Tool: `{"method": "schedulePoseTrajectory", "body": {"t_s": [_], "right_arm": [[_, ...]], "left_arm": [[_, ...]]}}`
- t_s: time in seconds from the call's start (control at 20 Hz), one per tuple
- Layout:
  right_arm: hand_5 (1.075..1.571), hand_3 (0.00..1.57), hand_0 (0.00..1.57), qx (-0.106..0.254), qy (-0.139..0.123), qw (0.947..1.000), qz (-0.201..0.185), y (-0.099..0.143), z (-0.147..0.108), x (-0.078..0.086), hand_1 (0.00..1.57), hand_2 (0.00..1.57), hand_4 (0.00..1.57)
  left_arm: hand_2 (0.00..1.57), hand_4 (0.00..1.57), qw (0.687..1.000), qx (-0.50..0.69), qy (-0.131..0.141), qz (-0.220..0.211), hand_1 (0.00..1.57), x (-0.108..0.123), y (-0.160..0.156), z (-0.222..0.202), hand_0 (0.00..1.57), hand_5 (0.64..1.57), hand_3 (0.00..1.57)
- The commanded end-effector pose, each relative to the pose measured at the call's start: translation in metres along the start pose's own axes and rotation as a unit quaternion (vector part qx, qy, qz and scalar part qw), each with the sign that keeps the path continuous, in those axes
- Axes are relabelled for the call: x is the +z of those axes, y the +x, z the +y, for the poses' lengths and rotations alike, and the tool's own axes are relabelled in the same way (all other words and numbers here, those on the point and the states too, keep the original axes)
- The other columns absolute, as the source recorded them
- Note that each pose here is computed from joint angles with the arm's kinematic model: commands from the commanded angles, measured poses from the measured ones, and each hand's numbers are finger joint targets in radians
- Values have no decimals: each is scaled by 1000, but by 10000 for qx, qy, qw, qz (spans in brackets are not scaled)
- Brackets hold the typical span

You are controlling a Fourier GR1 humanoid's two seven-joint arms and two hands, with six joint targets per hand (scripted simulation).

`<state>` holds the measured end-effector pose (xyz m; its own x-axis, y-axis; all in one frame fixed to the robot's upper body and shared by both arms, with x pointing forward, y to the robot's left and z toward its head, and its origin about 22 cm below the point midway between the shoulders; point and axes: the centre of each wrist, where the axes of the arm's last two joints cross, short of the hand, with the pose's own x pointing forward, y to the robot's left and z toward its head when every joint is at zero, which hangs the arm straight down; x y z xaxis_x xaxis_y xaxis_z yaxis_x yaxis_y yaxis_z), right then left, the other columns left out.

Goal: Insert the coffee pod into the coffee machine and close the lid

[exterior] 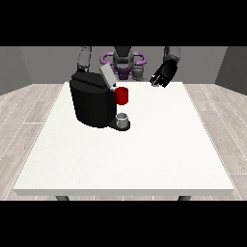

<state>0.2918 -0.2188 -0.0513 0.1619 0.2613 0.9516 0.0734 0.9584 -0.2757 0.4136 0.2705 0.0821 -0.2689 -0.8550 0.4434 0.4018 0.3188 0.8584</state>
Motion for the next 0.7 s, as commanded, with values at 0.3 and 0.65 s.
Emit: {"method": "schedulePoseTrajectory", "body": {"t_s": [0.3, 0.65], "right_arm": [[1571, 0, 0, -239, 17, 9990, -369, 3, 14, -4, 0, 0, 0], [1571, 0, 0, -183, 319, 9944, -987, 64, 13, -13, 0, 0, 0]], "left_arm": [[1421, 537, 9990, 47, 330, -304, 1416, -20, 74, 77, 1416, 1571, 1378], [1240, 489, 9938, 417, 1029, 26, 1195, -9, 56, 111, 1195, 1571, 1260]]}}
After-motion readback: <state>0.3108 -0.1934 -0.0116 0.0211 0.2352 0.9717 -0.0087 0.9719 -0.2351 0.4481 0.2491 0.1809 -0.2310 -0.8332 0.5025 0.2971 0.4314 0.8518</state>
